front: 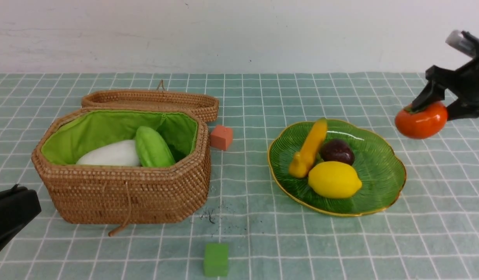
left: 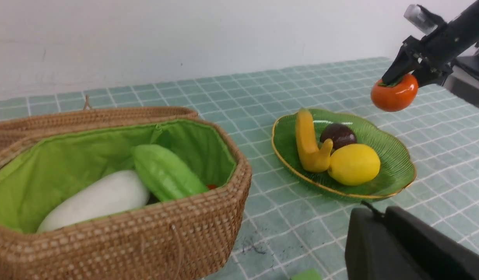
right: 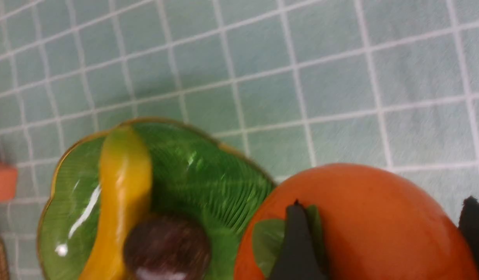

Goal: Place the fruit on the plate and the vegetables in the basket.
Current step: Grab a tomato with your right arm and place it on the plate on the right.

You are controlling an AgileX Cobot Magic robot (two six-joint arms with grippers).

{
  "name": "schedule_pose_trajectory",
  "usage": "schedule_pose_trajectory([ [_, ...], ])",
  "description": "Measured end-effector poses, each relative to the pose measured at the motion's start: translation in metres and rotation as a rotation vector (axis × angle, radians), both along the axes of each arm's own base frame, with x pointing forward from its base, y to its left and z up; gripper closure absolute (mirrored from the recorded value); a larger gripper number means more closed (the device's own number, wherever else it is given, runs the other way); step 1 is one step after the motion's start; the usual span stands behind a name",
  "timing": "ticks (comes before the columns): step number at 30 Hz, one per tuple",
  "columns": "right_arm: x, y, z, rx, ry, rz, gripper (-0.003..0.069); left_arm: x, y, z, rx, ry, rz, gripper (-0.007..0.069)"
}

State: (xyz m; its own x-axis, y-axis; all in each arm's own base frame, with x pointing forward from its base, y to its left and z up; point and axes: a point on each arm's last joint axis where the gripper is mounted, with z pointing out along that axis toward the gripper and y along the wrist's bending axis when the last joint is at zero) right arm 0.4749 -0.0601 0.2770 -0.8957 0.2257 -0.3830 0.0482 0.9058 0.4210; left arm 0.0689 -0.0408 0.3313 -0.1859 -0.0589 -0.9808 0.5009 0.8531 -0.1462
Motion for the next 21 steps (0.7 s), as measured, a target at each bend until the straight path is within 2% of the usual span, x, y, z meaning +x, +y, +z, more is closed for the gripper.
schedule_pose_trajectory([
  [1, -0.001, 0.003, 0.002, -0.001, -0.004, 0.006, 0.0172, 0.0, 0.0, 0.0, -0.001, -0.001, -0.001, 0.0587],
  [4, -0.019, 0.052, 0.016, -0.11, 0.034, 0.118, 0.0172, 0.0, 0.0, 0.001, -0.004, -0.008, -0.003, 0.0587],
  [8, -0.028, 0.1, -0.007, -0.265, 0.139, 0.192, 0.0172, 0.0, 0.0, 0.001, -0.005, -0.012, -0.004, 0.0586],
  [12, -0.025, 0.114, -0.025, -0.345, 0.175, 0.199, 0.0172, 0.0, 0.0, 0.001, -0.006, -0.012, -0.004, 0.0586],
  [15, -0.023, 0.118, -0.029, -0.342, 0.177, 0.178, 0.0166, 0.0, 0.0, 0.001, -0.005, -0.013, -0.004, 0.0586],
  [17, -0.023, 0.117, -0.029, -0.336, 0.177, 0.16, 0.0128, 0.0, 0.0, 0.001, -0.005, -0.013, -0.004, 0.0586],
  [21, -0.026, 0.117, -0.024, -0.333, 0.185, 0.159, 0.0003, 0.0, 0.0, 0.001, -0.005, -0.013, -0.004, 0.0586],
])
